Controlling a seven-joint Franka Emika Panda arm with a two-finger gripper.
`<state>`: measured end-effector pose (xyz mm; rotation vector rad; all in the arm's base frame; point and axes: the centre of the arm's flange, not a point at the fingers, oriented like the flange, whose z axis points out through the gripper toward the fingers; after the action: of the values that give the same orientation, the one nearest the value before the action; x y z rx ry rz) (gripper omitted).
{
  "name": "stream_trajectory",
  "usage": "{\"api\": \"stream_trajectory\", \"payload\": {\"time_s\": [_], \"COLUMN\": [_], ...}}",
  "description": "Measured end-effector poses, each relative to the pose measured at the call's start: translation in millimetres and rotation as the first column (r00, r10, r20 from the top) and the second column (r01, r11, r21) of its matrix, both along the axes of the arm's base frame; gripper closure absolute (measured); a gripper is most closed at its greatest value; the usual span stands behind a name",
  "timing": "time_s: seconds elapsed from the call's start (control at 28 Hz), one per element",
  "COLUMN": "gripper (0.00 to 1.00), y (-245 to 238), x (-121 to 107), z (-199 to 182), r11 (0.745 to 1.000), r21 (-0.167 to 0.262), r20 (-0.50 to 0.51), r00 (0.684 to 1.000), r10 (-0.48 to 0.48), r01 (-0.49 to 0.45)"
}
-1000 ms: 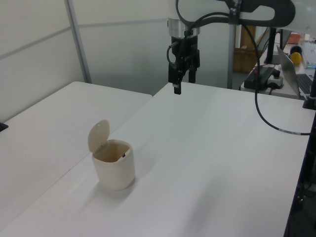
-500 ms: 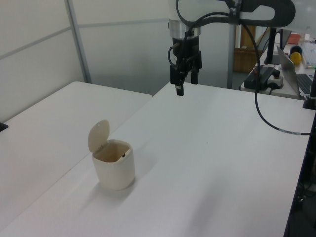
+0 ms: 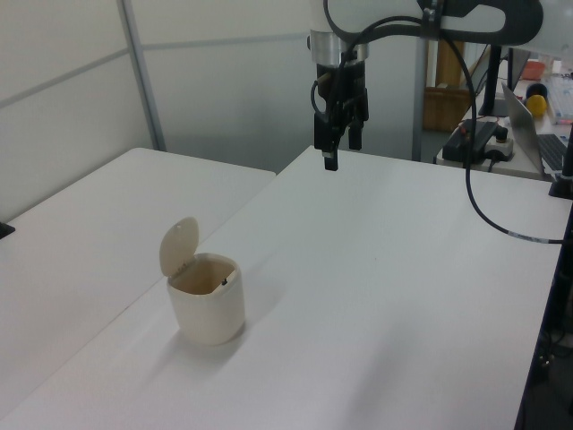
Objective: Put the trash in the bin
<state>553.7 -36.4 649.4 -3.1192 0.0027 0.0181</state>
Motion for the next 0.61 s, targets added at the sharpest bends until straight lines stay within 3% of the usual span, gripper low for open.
{"api": "stream_trajectory", "payload": {"time_s": [0.61], "gripper": [0.00], "y": [-4.0], "x": [-0.3], "z": [-1.2], "r11": [1.000], "r21": [0.000], "r20": [-0.002], "r00": [1.000], "r10": [0.000], "r01": [0.000]}}
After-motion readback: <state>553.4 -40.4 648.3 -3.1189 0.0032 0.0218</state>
